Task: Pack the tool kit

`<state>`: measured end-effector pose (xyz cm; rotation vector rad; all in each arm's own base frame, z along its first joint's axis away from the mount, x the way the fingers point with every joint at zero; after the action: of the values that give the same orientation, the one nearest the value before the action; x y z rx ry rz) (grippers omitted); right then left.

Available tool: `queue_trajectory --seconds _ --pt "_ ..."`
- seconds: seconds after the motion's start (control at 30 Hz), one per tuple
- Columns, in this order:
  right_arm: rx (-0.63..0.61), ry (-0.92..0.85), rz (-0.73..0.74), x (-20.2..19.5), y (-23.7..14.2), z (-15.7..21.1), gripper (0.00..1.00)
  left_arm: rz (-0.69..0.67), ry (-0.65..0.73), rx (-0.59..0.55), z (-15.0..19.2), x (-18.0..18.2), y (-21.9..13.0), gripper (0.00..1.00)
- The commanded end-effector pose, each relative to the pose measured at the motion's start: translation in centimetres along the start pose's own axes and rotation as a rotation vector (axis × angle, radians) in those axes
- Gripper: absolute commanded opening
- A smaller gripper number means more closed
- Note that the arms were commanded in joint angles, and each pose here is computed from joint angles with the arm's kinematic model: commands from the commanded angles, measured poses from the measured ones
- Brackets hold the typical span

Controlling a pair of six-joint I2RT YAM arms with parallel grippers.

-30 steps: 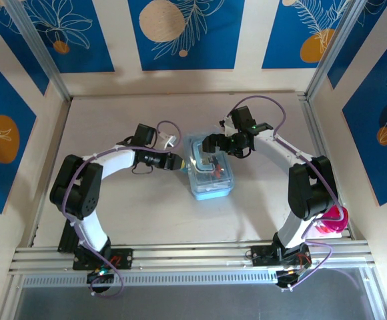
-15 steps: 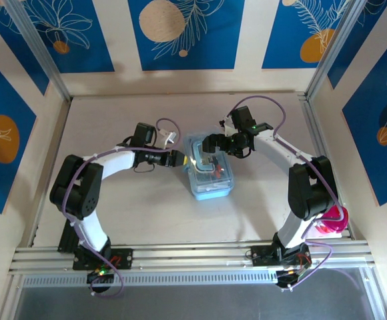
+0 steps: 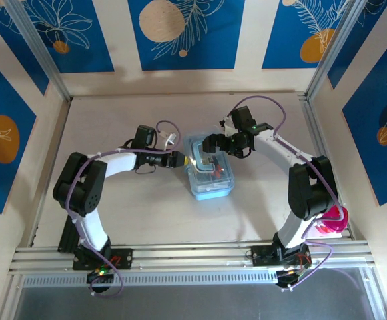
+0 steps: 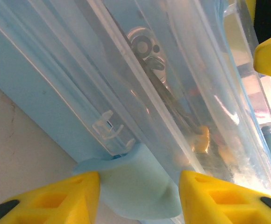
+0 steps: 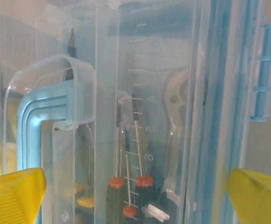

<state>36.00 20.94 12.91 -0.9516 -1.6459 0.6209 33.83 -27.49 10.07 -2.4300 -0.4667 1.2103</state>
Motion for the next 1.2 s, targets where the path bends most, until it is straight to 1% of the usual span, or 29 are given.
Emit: queue_trajectory --seconds 0.0,0.23,0.37,0.77,0.87,0.97,1.07,1.1,1.17 --pt "0.223 0.069 -0.050 0.5 1.8 5.4 1.00 0.045 0.005 -0.006 0.3 -0.3 0.7 0.48" --pt "0.223 0.071 -0.055 0.7 1.7 5.3 1.00 0.045 -0.013 -0.004 0.9 0.4 1.1 0.48" --pt "0.209 0.100 -0.124 1.4 1.7 5.2 1.00 0.038 -0.020 -0.006 0.8 1.0 1.7 0.48" --pt "0.250 0.170 -0.230 3.7 2.4 5.6 1.00 0.095 -0.038 -0.116 -1.1 1.5 3.4 0.48" --pt "0.249 0.183 -0.240 3.7 2.2 5.5 1.00 0.100 -0.033 -0.142 -1.7 1.5 3.5 0.48" --pt "0.185 0.185 -0.209 2.8 0.5 3.5 1.00 0.087 -0.013 -0.169 -2.9 1.4 2.9 0.48" --pt "0.063 0.155 -0.127 0.9 -2.8 0.1 0.99 0.049 0.006 -0.198 -4.8 1.3 1.1 0.51" --pt "0.018 0.140 -0.103 0.4 -4.1 -1.0 0.99 0.030 0.023 -0.208 -5.6 1.2 0.2 0.52" --pt "-0.088 0.103 -0.059 -0.7 -7.3 -3.3 0.99 -0.047 0.066 -0.226 -7.3 1.1 -2.4 0.61"
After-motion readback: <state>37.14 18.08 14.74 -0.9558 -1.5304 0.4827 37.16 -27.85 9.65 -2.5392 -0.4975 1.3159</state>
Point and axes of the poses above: each hand's point on the last joint's axis, 136 mm out from that joint toward the fingers, its own y axis out along the fingers, its own x axis along the line the jaws close on, z = x × y, the point moved 1 cm from there along -y, back along the fingers, and after that the axes turned 6 degrees about y, right-handed, at the moved point
